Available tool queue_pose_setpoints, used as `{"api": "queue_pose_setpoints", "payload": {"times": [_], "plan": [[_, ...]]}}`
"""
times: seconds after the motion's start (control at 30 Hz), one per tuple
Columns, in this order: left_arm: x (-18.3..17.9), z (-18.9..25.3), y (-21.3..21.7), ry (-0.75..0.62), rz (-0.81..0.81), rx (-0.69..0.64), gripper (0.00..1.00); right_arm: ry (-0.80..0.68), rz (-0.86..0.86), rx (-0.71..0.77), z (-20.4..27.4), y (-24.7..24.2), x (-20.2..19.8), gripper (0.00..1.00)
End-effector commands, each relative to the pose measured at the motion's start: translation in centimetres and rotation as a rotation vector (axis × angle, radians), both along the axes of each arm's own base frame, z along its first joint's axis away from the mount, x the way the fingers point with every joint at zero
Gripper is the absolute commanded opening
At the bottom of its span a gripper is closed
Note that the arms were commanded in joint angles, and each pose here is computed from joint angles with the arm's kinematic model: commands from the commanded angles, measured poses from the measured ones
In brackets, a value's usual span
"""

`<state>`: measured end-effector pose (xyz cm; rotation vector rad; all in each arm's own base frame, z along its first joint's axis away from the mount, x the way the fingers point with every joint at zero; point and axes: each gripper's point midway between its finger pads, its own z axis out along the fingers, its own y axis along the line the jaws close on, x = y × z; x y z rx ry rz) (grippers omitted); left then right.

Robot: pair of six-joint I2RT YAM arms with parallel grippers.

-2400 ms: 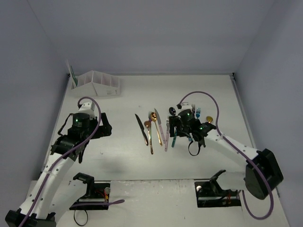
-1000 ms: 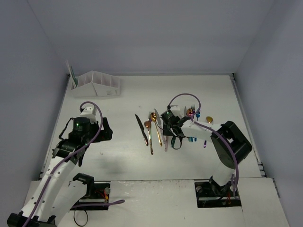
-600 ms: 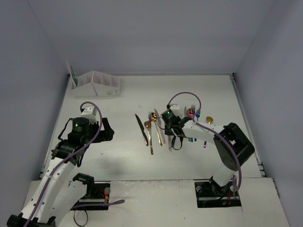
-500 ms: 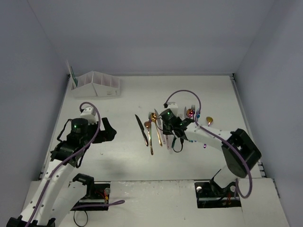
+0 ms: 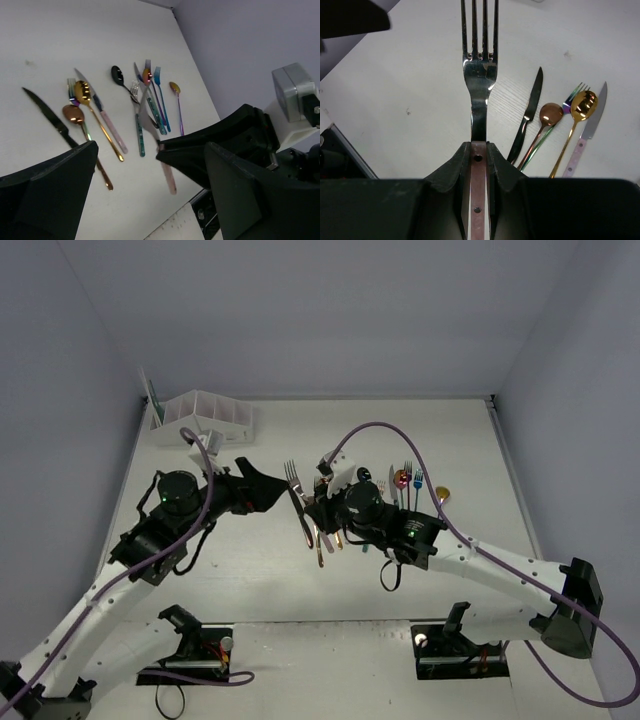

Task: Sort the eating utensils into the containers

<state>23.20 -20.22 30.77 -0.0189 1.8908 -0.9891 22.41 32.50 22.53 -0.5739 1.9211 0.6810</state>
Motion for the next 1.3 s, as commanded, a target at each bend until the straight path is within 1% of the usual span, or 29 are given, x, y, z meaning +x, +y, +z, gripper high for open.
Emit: {"api": "queue_pose_setpoints", "payload": {"times": [0.0,0.13,0.2,0.27,0.33,0.37,0.4,0.53,0.57,0.6,0.63,0.67,0.7,0.73,0.8,0.9,0.97,1.03,1.07,1.13,1.27], "plan": [[1.6,3.5,-3.0,-0.117,0.008,-0.037,0.83,-0.115,0.086,0.138,5.6,1.6,-0.7,0.00],[2.0,2.5,-4.6,-0.095,0.008,0.016,0.75,-0.125,0.113,0.170,6.4,1.9,-1.2,0.00],[2.6,2.1,-4.4,-0.086,0.047,0.031,0.71,-0.134,0.117,0.176,6.7,1.9,-1.3,0.00],[2.9,1.9,-4.4,-0.085,0.066,0.035,0.64,-0.136,0.117,0.180,6.8,1.9,-1.3,0.00],[3.2,1.9,-4.3,-0.093,0.077,0.032,0.50,-0.140,0.117,0.182,6.8,1.8,-1.4,0.00],[3.2,1.9,-4.4,-0.096,0.077,0.032,0.41,-0.142,0.118,0.184,6.9,1.8,-1.3,0.00],[3.4,2.2,-4.4,-0.105,0.078,0.025,0.36,-0.143,0.116,0.182,6.8,1.8,-1.3,0.00],[3.7,2.1,-4.6,-0.128,0.080,0.033,0.09,-0.147,0.109,0.172,6.3,1.9,-1.0,0.00],[3.8,2.0,-4.6,-0.130,0.081,0.038,0.05,-0.148,0.108,0.170,6.2,1.9,-1.0,0.00],[3.9,2.0,-4.6,-0.133,0.080,0.043,0.03,-0.147,0.105,0.167,6.1,1.9,-0.9,0.01],[4.0,2.0,-4.7,-0.139,0.079,0.047,0.00,-0.147,0.102,0.161,5.9,2.0,-0.8,0.03],[4.0,1.9,-4.7,-0.140,0.078,0.052,0.00,-0.150,0.097,0.160,5.9,2.0,-0.7,0.09],[4.1,1.9,-4.7,-0.140,0.079,0.057,0.00,-0.151,0.088,0.155,5.8,1.9,-0.5,0.19],[4.2,1.8,-4.6,-0.142,0.085,0.062,0.00,-0.153,0.081,0.149,5.6,1.8,-0.3,0.30],[4.7,1.6,-4.2,-0.149,0.115,0.086,0.00,-0.158,0.064,0.141,5.4,1.7,0.0,0.56],[6.2,1.3,-2.2,-0.148,0.192,0.159,0.00,-0.166,0.021,0.128,5.2,1.1,0.8,0.73],[8.2,2.1,0.5,-0.156,0.274,0.178,0.00,-0.170,-0.025,0.113,4.7,0.2,1.4,0.78],[10.0,2.5,2.5,-0.160,0.309,0.203,0.00,-0.176,-0.064,0.103,4.4,-0.7,1.9,0.82],[11.0,2.8,3.9,-0.164,0.337,0.220,0.00,-0.177,-0.082,0.096,4.2,-1.2,2.1,0.83],[13.7,5.2,8.0,-0.202,0.432,0.266,0.00,-0.169,-0.100,0.078,3.1,-2.0,2.3,0.84],[18.9,7.7,13.5,-0.237,0.526,0.314,0.00,-0.151,-0.119,0.049,1.3,-2.9,2.5,0.84]]}}
